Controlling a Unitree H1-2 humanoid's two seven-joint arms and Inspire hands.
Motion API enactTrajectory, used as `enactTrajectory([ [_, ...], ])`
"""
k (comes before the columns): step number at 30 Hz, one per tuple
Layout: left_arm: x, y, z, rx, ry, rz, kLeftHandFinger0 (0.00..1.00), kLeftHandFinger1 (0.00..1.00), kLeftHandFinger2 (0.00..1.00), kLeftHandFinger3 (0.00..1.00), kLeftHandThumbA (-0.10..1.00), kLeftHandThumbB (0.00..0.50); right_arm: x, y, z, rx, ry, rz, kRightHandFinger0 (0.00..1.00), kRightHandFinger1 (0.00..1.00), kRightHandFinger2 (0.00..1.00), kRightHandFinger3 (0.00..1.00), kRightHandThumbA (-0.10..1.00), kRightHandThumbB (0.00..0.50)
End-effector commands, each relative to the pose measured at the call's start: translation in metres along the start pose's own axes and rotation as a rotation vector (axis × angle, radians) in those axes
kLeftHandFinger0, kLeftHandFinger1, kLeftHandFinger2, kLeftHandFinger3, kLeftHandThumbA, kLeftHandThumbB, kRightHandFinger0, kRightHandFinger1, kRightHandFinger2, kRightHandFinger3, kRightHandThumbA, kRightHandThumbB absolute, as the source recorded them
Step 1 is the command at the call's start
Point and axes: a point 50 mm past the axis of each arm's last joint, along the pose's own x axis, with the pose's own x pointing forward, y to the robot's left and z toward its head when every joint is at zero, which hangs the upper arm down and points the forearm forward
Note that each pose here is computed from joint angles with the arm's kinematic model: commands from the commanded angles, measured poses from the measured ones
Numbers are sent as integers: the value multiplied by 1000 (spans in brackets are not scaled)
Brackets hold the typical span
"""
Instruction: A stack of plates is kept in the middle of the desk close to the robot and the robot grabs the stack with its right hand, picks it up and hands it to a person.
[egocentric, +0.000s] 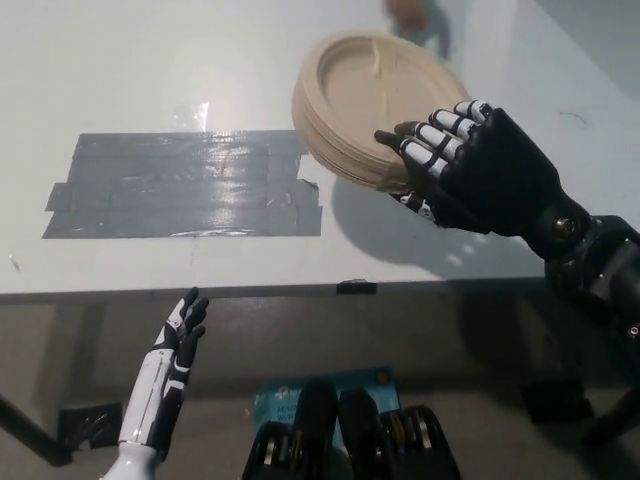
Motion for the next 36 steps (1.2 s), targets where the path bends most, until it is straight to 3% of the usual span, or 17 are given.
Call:
enactTrajectory([
  [1, 2, 4, 10, -6, -46, -5, 1000, 1000, 1000, 1000, 1000, 0, 31, -12, -13, -16, -20, -86, 0, 0, 0, 17, -100, 328],
  [6, 2, 4, 10, -6, -45, -5, 1000, 1000, 1000, 1000, 1000, 0, 38, -3, -9, -4, 5, -44, 0, 0, 89, 39, -100, 335],
  [9, -2, 4, 10, 0, -37, -1, 1000, 1000, 1000, 1000, 1000, 0, 50, 13, -9, 2, 37, -40, 0, 0, 2, 20, -100, 313],
  [13, 2, 4, 12, 4, -50, -3, 1000, 1000, 1000, 1000, 1000, 0, 59, 19, -22, -33, 94, -77, 0, 0, 3, 12, -100, 316],
  [14, 0, 3, 11, 4, -50, -4, 1000, 1000, 1000, 1000, 1000, 0, 60, 22, -25, -27, 117, -80, 0, 0, 86, 13, -100, 304],
  [16, 0, 3, 11, -4, -48, -5, 1000, 1000, 1000, 1000, 1000, 0, 63, 27, -29, -46, 129, -59, 0, 0, 5, 54, -100, 310],
  [20, -4, 1, 9, -7, -36, -11, 1000, 1000, 1000, 1000, 1000, 0, 62, 37, -26, -25, 166, -18, 0, 0, 1, 69, -100, 323],
  [21, -5, 1, 9, -7, -35, -11, 1000, 1000, 1000, 1000, 1000, 0, 62, 39, -24, -11, 191, 12, 0, 0, 79, 127, -100, 332],
  [22, -4, 1, 10, -8, -40, -10, 1000, 1000, 1000, 1000, 1000, 0, 64, 41, -25, 3, 213, 47, 38, 74, 252, 261, -74, 337],
  [23, -2, 2, 11, -8, -45, -8, 1000, 1000, 1000, 1000, 1000, 0, 66, 42, -25, 20, 236, 87, 18, 74, 252, 304, -42, 339],
  [24, -5, 1, 11, -5, -42, -10, 1000, 1000, 1000, 1000, 1000, 0, 63, 43, -21, 92, 300, 191, 579, 684, 845, 964, 247, 391],
  [25, -5, 1, 11, -3, -42, -10, 1000, 1000, 1000, 1000, 1000, 0, 63, 43, -21, 112, 317, 219, 921, 866, 1000, 1000, 336, 424],
  [26, -3, 2, 12, -2, -46, -8, 1000, 1000, 1000, 1000, 1000, 0, 65, 42, -21, 127, 328, 260, 1000, 1000, 1000, 1000, 456, 482],
  [28, -5, 3, 11, -2, -44, -6, 1000, 1000, 1000, 1000, 1000, 0, 65, 33, -9, 199, 356, 354, 1000, 1000, 1000, 1000, 590, 500],
  [36, -6, 2, 9, 4, -41, -7, 1000, 1000, 1000, 1000, 1000, 0, 65, 4, 7, 328, 359, 376, 1000, 1000, 1000, 1000, 786, 500],
])
